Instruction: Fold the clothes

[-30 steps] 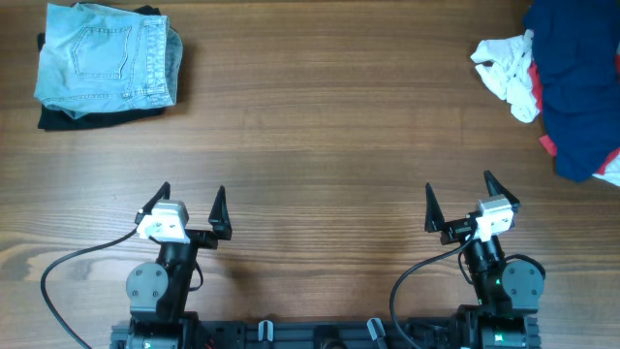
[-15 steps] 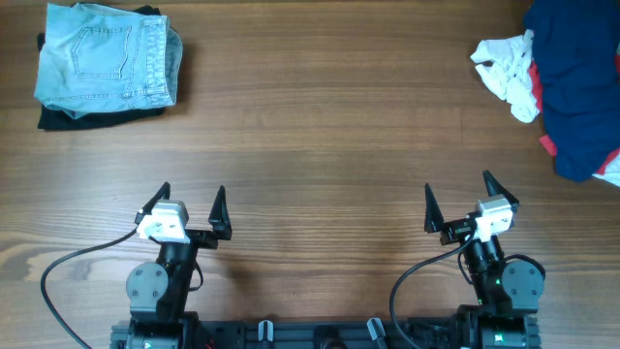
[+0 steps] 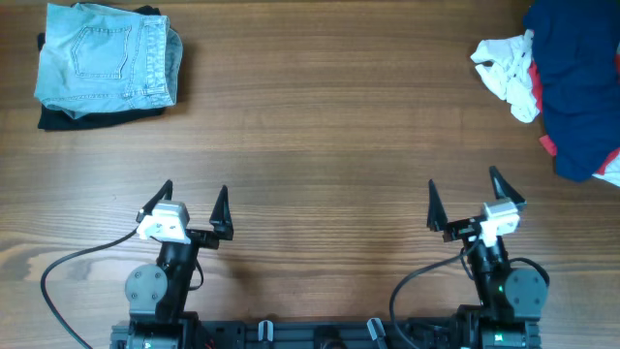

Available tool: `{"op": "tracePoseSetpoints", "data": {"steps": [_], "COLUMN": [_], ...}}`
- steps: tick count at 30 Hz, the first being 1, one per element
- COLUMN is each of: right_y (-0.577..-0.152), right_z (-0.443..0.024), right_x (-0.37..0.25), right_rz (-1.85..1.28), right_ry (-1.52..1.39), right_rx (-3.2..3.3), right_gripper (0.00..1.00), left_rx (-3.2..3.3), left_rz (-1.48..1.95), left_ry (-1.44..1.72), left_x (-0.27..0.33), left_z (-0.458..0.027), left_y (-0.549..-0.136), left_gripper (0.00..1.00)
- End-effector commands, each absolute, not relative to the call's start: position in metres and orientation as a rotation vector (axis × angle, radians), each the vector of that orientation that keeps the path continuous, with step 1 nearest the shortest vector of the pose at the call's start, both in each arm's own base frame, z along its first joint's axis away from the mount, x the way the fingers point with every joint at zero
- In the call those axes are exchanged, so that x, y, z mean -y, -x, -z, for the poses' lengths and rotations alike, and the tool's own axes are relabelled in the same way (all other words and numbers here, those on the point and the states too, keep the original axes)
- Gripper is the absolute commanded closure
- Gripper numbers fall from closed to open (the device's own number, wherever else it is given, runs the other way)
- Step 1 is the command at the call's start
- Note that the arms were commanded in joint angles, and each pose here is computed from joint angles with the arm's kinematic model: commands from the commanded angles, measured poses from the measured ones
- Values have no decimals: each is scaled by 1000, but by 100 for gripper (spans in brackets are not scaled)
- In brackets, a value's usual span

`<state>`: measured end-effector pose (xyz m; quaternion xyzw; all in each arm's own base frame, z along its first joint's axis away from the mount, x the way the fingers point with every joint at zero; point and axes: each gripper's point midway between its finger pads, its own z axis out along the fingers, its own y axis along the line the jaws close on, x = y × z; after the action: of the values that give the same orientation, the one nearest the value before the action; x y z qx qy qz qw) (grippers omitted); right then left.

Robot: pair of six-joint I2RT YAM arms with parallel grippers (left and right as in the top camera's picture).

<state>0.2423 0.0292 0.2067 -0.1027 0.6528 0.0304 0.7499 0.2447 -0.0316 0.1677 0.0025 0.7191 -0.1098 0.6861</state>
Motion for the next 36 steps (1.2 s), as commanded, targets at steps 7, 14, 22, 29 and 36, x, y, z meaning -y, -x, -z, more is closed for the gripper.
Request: {"op": "tracePoseSetpoints", "data": {"steps": [7, 14, 22, 29, 36], "right_y": [-231, -262, -342, -407, -429], "right_z": [-283, -329, -332, -288, -230], "right_x": [-19, -20, -25, -36, -43], "right_rz": [-203, -214, -284, -338, -334], "right_ry": [33, 38, 26, 120, 296], "right_rx": [-1200, -1303, -1623, -1929, -2170], "right_gripper": [0, 0, 0, 0, 0], "left_rx": [-1543, -1633, -1882, -2146, -2399], "left_rz": [345, 321, 306, 254, 191], "left_ry": [30, 51, 81, 138, 187], "left_x": [38, 35, 36, 32, 27], "left_z": [-197, -231, -255, -252, -209], "left_y": [-243, -252, -285, -321, -344], "left_gripper": [0, 0, 0, 0, 0]}}
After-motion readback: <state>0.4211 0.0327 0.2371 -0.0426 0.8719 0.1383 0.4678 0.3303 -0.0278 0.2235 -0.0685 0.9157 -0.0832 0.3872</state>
